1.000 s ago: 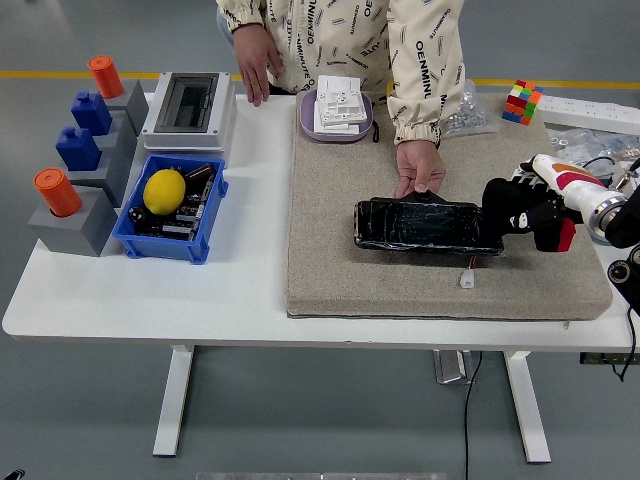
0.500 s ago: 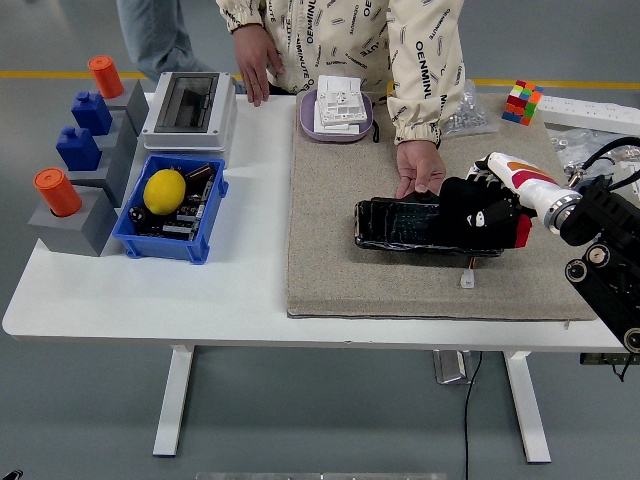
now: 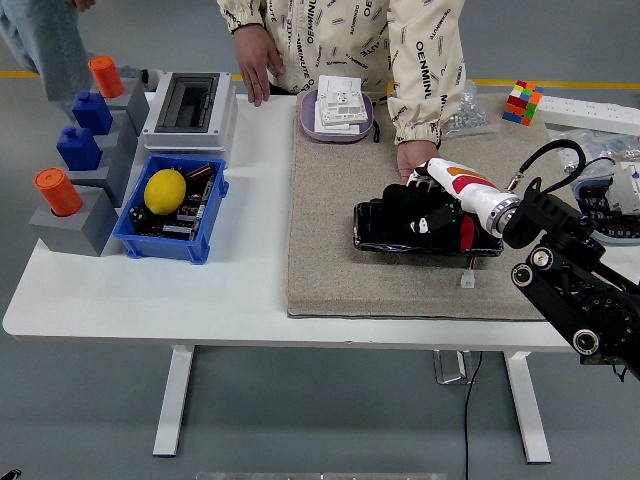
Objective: Pick the rag up,wipe the panel,place it on the desk
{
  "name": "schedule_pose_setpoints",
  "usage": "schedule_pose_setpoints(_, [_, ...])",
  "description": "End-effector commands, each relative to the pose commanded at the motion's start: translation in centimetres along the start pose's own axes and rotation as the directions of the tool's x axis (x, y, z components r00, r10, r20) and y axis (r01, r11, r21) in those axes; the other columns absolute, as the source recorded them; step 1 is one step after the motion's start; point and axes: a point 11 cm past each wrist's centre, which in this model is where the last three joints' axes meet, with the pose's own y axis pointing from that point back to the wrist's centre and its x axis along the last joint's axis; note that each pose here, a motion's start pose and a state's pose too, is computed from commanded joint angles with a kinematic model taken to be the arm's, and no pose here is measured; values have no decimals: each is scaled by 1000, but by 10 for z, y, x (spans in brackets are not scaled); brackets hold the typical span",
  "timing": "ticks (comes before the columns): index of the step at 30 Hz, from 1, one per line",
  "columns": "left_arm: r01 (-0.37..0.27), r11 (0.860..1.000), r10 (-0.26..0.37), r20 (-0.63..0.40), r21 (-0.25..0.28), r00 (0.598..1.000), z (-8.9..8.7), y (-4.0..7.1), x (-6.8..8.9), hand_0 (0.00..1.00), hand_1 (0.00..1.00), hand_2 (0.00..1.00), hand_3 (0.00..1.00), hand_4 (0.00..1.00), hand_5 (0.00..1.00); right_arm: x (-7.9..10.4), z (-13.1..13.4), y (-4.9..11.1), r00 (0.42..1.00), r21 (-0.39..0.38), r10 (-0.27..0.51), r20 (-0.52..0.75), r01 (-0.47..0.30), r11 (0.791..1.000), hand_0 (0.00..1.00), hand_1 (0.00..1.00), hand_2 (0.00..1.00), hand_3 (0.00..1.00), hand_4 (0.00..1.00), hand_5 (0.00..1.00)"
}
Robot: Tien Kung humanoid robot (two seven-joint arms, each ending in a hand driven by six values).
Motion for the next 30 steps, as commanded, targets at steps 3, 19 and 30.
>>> schedule_pose_setpoints(3, [0,1000,0,1,-2,1000,1,0,0,721,716,767,621,684,570,-3,-12,-3,1000,24,-3,5,3,1000,287,401,459,452,907,2])
schedule_pose_setpoints(19, [-7,1000,7,9,4,1000,-1,0,3,722,716,768,621,683,567,-33,-56,-12,998,111,-54,34,50,993,287,401,459,452,912,2])
schedule_pose_setpoints(30, [-11,1000,11,14,9,1000,-3,0,6,721,716,767,622,684,568,-34,-73,-14,998,149,-64,11,62,987,286,400,459,452,914,2])
